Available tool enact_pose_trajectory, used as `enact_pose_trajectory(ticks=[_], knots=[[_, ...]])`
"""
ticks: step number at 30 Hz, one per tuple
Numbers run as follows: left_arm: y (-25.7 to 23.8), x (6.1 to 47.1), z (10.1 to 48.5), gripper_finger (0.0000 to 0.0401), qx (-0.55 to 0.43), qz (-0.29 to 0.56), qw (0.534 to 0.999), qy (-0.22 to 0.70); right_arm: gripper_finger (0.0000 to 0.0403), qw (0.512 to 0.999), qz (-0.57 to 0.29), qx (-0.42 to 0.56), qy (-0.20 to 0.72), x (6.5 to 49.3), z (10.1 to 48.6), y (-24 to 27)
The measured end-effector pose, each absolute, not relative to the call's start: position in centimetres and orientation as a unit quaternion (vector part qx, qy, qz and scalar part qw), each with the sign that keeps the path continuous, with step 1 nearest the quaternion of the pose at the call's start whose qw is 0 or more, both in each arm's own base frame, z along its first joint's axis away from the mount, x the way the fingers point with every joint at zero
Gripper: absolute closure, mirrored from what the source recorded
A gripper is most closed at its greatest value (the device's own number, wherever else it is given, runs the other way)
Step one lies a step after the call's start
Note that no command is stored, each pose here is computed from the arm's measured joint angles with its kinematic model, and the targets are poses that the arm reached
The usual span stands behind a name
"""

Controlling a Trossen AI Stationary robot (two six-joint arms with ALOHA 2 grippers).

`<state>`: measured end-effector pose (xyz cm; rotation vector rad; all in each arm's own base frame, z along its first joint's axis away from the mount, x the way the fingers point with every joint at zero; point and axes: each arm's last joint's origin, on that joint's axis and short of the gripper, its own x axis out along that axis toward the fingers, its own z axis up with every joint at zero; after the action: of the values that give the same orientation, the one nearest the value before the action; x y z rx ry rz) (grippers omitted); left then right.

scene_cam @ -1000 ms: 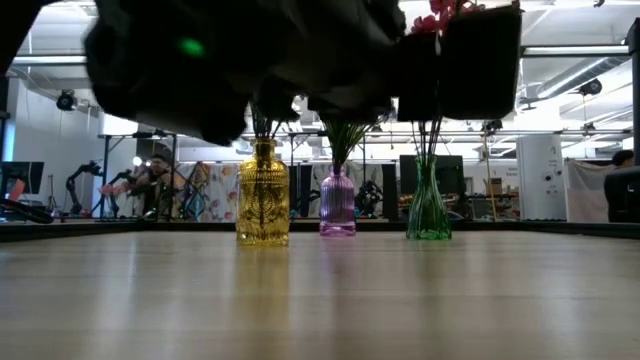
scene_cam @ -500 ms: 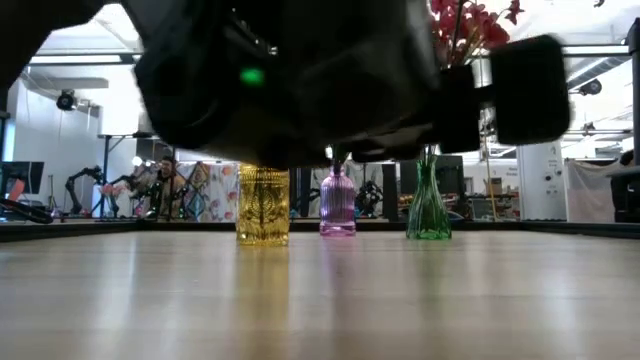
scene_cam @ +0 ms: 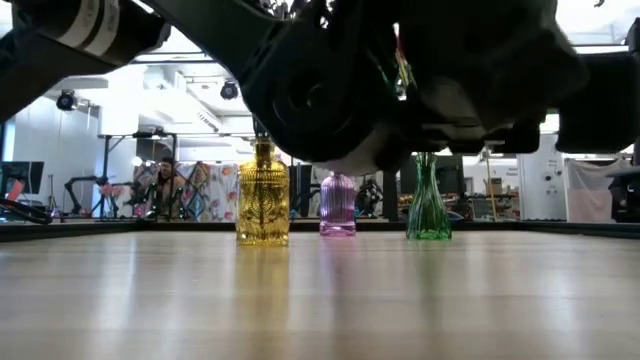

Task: Sort flowers into vase by color
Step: Put the pink flowers into the green vase

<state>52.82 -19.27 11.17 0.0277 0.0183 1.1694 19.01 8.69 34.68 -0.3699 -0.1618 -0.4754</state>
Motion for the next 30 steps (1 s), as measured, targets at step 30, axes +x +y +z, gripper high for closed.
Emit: enact_pose_trajectory(ticks=[30], knots=[[-14.1, 54.0, 9.4, 0.0288, 0.029, 0.590, 0.806, 0.021, 0.0374, 0.953, -0.230, -0.183, -0.069, 19.3, 34.3, 8.8]])
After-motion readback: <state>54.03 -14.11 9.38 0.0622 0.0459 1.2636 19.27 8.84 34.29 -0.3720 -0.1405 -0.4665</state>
